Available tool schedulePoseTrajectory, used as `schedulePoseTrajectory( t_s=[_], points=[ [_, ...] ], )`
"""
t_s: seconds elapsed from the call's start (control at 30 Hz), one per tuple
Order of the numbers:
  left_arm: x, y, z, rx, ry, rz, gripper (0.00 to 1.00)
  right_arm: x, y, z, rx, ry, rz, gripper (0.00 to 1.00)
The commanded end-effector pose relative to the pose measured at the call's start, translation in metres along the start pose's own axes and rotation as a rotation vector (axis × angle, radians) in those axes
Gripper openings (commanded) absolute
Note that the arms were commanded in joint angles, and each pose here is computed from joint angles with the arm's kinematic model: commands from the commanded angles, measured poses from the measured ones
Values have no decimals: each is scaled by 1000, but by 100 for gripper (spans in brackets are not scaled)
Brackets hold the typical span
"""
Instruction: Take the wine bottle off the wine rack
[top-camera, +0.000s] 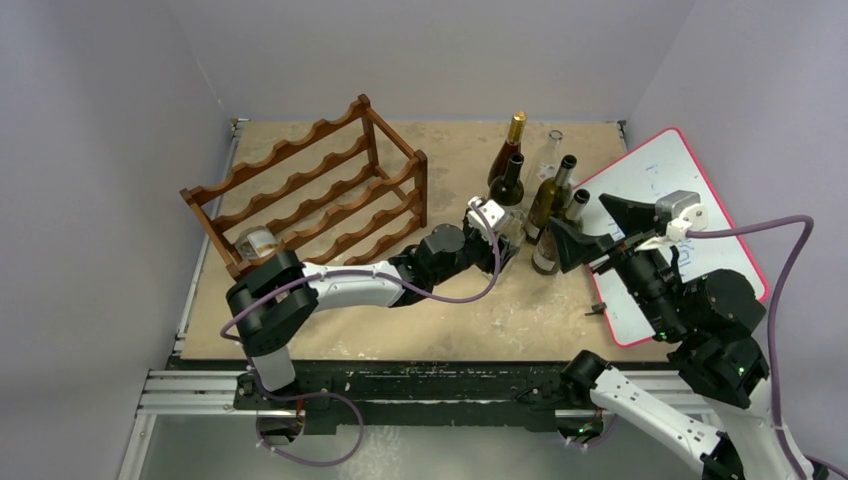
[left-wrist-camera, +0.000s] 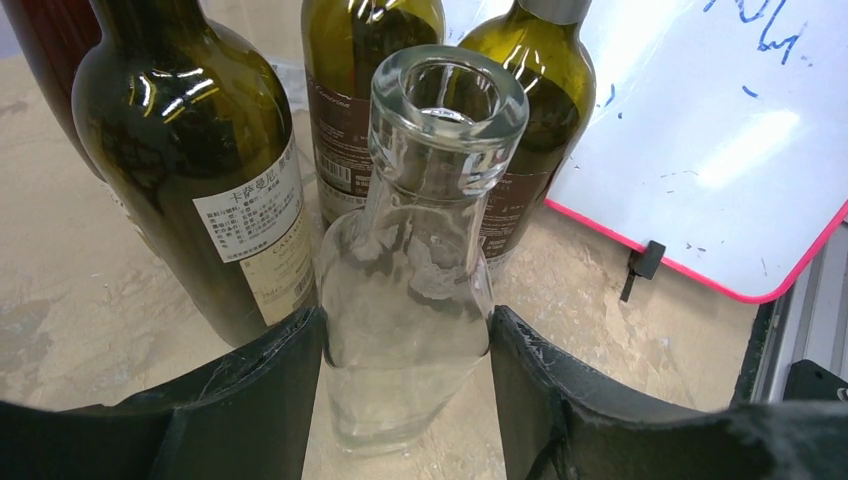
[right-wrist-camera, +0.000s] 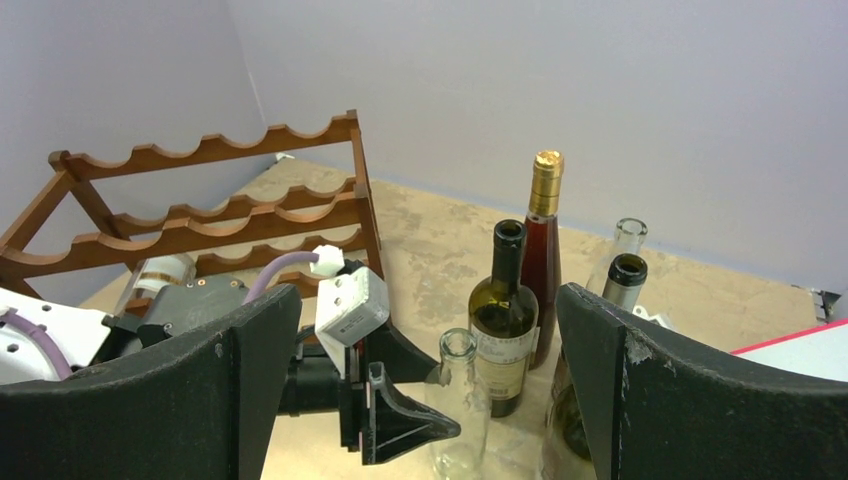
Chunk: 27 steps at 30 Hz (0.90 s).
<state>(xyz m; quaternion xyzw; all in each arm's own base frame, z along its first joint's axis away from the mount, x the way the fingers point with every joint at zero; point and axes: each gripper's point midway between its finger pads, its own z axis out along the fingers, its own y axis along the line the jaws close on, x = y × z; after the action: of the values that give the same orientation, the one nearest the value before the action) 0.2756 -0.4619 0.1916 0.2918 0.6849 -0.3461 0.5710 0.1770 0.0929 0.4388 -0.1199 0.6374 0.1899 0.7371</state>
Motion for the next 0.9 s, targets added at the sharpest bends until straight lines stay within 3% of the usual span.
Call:
schedulePoseTrajectory(
  t_s=[0.0,0.1,0.2,0.33,0.63,0.87],
  points=[
    [-63,-6,4,1,-176,-34,57,-13,0,2,4,-31,15,100],
    [-61,-3,1,-17,-147,-41,68,-13,3,6,-5,-30,15,100],
    [-65,2,-7,-46,-132,-43,72,-14,6,10,-14,-33,19,100],
    [-72,2,-16,-47,-124,-29,99,-15,10,15,-23,-35,29,100],
    [-106,4,-65,-15,-79,40,100,-30,9,22,4,-54,85,100],
    [-185,108,-150,-271,-178,-91,100,-45,-1,30,85,-74,123,100]
  ],
)
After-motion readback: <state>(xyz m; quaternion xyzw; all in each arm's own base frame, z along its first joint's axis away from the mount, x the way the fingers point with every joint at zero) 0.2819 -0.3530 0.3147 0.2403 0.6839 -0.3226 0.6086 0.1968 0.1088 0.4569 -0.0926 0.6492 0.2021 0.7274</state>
